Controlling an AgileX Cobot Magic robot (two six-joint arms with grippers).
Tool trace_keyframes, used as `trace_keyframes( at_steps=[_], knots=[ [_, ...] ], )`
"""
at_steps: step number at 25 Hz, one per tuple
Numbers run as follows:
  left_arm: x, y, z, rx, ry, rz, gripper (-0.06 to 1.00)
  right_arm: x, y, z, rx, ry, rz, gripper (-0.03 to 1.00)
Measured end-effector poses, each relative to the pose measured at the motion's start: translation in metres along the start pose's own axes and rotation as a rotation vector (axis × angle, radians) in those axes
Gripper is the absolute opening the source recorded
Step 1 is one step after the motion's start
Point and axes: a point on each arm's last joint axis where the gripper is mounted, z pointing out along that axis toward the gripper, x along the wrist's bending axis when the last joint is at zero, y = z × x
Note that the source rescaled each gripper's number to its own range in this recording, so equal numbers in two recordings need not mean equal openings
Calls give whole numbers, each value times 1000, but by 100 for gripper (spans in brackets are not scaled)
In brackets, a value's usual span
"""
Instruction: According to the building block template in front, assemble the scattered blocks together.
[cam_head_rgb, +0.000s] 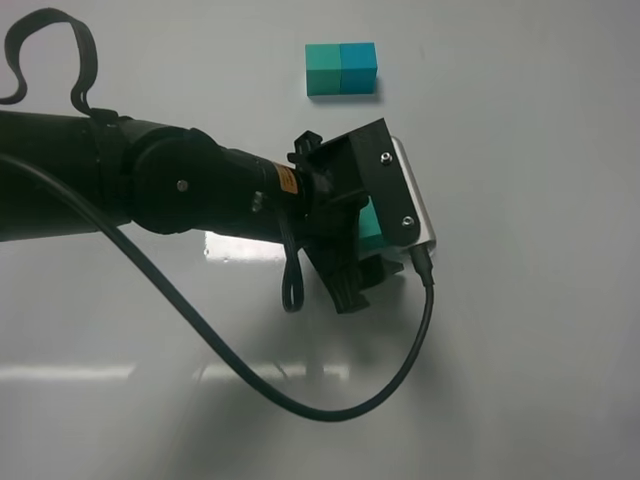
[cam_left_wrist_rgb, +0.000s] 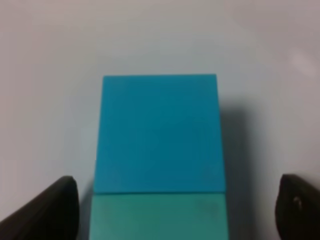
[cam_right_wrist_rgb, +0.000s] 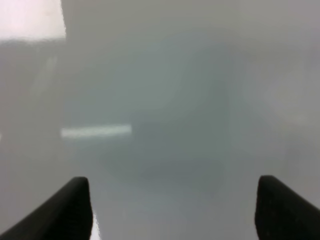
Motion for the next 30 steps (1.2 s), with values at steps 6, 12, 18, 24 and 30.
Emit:
trace_keyframes(
  at_steps=[6, 12, 18, 24, 30],
  knots=[
    [11, 13, -22, -42, 40, -9, 76, 0, 0, 0, 0, 0, 0, 4],
    [16, 33, -51, -110, 61, -47, 76, 0, 0, 0, 0, -1, -1, 4],
    [38, 36, -77, -95, 121, -96, 77, 0, 0, 0, 0, -1, -1, 4],
    [63, 40, -107, 4, 197, -139, 77, 0, 0, 0, 0, -1, -1, 2],
    [85, 25, -155, 255, 412, -276, 76, 0, 0, 0, 0, 0, 0, 2]
  ],
)
